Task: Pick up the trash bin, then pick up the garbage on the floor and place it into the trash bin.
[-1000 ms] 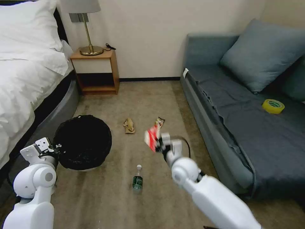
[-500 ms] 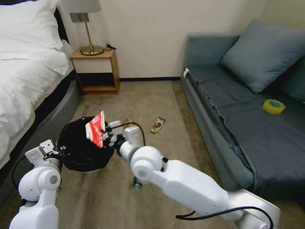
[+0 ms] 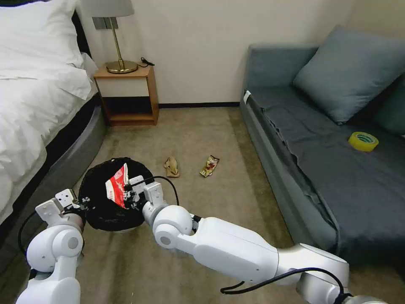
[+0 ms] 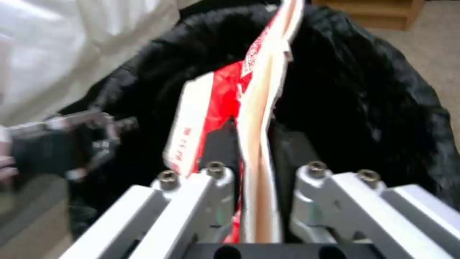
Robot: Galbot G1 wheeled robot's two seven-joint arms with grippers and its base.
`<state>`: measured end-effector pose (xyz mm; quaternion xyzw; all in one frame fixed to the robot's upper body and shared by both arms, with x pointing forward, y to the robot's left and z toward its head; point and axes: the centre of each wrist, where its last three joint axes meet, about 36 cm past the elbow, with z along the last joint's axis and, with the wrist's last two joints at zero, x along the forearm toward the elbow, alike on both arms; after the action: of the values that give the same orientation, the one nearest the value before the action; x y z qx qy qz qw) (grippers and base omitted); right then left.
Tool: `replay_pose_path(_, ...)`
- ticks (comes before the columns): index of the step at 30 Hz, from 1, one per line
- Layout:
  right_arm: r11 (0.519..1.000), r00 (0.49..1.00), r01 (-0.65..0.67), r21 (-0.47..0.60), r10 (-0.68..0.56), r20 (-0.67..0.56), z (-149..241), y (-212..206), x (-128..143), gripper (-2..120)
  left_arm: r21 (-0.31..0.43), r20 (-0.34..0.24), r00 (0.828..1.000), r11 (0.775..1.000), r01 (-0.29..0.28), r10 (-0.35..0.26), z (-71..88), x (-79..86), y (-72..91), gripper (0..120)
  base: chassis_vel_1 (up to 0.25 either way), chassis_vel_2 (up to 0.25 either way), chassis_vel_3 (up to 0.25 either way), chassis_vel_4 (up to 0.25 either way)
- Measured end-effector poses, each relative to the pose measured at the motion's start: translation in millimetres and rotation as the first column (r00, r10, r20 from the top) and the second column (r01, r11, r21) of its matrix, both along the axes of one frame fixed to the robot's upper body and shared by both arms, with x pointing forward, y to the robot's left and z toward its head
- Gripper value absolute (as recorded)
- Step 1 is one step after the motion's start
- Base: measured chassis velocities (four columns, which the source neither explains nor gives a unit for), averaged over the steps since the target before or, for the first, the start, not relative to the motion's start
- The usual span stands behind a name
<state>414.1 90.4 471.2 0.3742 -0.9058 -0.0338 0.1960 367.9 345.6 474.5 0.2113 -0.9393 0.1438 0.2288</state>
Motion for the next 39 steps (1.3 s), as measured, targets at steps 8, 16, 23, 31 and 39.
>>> replay_pose_path(8,1.0,1.0,-0.005,0.022,0.004,0.007,9,-6,-4,51,-0.002,0.006,1.0,1.0,0.005,-0.005,1.2,1.9,-1.1,3,0.0,0.0,0.0,0.0)
replay_pose_path(16,0.981,0.946,0.122,0.149,-0.161,0.281,59,-95,35,87,0.007,0.009,1.0,1.0,-0.006,0.006,3.3,0.4,5.3,3,0.0,0.0,0.0,0.0)
replay_pose_path(23,0.931,0.759,0.315,0.185,-0.365,0.539,59,-238,26,100,0.015,0.008,1.0,1.0,-0.016,0.016,4.4,-1.0,12.9,3,0.0,0.0,0.0,0.0)
replay_pose_path(31,0.838,0.609,0.52,0.163,-0.498,0.617,50,-293,-51,100,0.017,0.014,0.999,0.999,-0.034,0.033,5.8,-1.2,19.4,3,0.0,0.0,0.0,0.0)
replay_pose_path(39,0.793,0.615,0.583,0.178,-0.573,0.542,12,-273,-116,100,0.018,0.021,0.999,0.999,-0.048,0.047,8.4,-7.3,25.6,3,0.0,0.0,0.0,0.0)
